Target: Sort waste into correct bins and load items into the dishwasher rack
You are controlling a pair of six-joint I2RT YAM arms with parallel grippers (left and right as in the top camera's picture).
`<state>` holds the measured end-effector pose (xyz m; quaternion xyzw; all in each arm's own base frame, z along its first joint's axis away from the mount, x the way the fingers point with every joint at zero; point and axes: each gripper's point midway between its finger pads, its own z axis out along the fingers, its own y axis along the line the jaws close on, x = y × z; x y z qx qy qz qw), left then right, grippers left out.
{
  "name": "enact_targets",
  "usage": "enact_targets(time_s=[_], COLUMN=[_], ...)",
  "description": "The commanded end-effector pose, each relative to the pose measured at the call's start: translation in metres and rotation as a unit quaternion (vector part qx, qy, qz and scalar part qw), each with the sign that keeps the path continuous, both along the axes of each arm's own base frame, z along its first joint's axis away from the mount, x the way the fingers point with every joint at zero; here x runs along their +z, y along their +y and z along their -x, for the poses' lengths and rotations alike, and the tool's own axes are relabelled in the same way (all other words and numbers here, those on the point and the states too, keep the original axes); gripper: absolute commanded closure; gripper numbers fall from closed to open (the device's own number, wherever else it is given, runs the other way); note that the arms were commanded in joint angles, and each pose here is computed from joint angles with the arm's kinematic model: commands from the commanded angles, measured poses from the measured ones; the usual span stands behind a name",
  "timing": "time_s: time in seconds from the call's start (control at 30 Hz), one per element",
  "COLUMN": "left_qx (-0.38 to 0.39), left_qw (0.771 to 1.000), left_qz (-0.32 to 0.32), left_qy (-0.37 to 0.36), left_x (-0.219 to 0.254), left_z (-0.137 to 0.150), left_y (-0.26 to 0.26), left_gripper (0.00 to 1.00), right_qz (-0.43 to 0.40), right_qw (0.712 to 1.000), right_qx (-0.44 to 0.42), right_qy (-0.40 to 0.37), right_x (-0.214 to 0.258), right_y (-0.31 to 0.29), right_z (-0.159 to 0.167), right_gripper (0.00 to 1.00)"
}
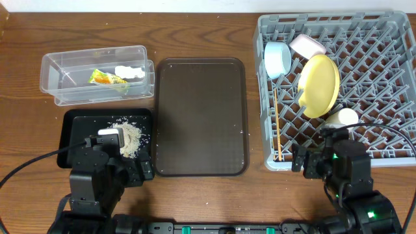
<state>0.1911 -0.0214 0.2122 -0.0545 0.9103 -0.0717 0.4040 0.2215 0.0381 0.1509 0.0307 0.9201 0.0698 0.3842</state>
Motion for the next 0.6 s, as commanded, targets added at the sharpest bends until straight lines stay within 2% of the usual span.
enact_targets(time_s=[0.0,0.17,0.4,0.57], left_qx=[-0.005,-0.004,-0.004,-0.005], left_qw=[1.000,1.000,1.000,1.000], left_qz=[-0.003,-0.003,-0.003,-0.003], left_qy=[0.002,0.002,0.003,0.003], left_x=[-0.003,-0.003,-0.003,-0.003], left_z=[0.001,0.001,0.001,0.001], left_y=[-0.001,-0.001,-0.001,-0.001], left_gripper=[0.03,0.03,0.03,0.02], right_qz=[0.012,0.020,0.012,0.009], right_qw=[0.999,0.989,0.958,0.940], right_qx=[-0.023,-0.006,-0.021,-0.024], right_qy=[-0.038,-0.147,-0.284,-0.340], right_x=[0.007,0.025,0.039,0.035], right_y=[-0.015,-0.018,-0.024,-0.025], right_z=[-0.006,-0.015,-0.015,-0.018], right_gripper=[0.01,0.01,0.01,0.01])
